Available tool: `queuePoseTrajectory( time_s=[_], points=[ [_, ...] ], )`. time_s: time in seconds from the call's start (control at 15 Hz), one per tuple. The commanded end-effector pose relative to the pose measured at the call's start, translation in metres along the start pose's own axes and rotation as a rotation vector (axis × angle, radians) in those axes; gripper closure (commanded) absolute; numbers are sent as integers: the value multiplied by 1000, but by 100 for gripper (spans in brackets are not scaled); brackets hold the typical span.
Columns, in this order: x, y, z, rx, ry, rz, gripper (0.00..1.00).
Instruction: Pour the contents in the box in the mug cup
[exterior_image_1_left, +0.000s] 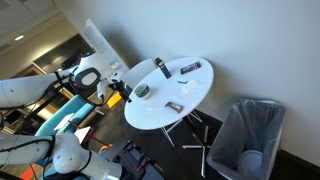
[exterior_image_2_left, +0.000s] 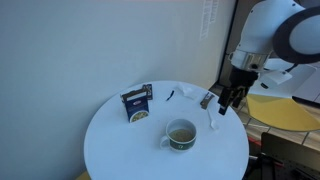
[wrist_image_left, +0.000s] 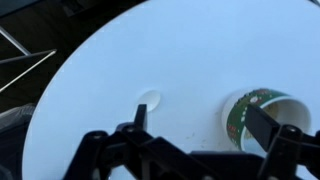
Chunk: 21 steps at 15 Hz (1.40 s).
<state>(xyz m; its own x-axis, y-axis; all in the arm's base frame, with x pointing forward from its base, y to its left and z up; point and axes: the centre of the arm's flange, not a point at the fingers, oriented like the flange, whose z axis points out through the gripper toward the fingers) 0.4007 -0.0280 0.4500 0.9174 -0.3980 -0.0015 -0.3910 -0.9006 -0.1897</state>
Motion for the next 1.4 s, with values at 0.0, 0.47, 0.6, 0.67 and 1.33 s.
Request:
queuePoseTrajectory(
  time_s=[0.0, 0.47, 0.6, 0.67, 1.33],
  points=[
    [69, -2, -4, 85, 49, 177, 0],
    [99, 21, 15, 141, 60, 299, 0],
    [98, 20, 14, 142, 62, 296, 0],
    [101, 16, 14, 169, 77, 339, 0],
    [167, 27, 73, 502, -140, 775, 0]
  ],
)
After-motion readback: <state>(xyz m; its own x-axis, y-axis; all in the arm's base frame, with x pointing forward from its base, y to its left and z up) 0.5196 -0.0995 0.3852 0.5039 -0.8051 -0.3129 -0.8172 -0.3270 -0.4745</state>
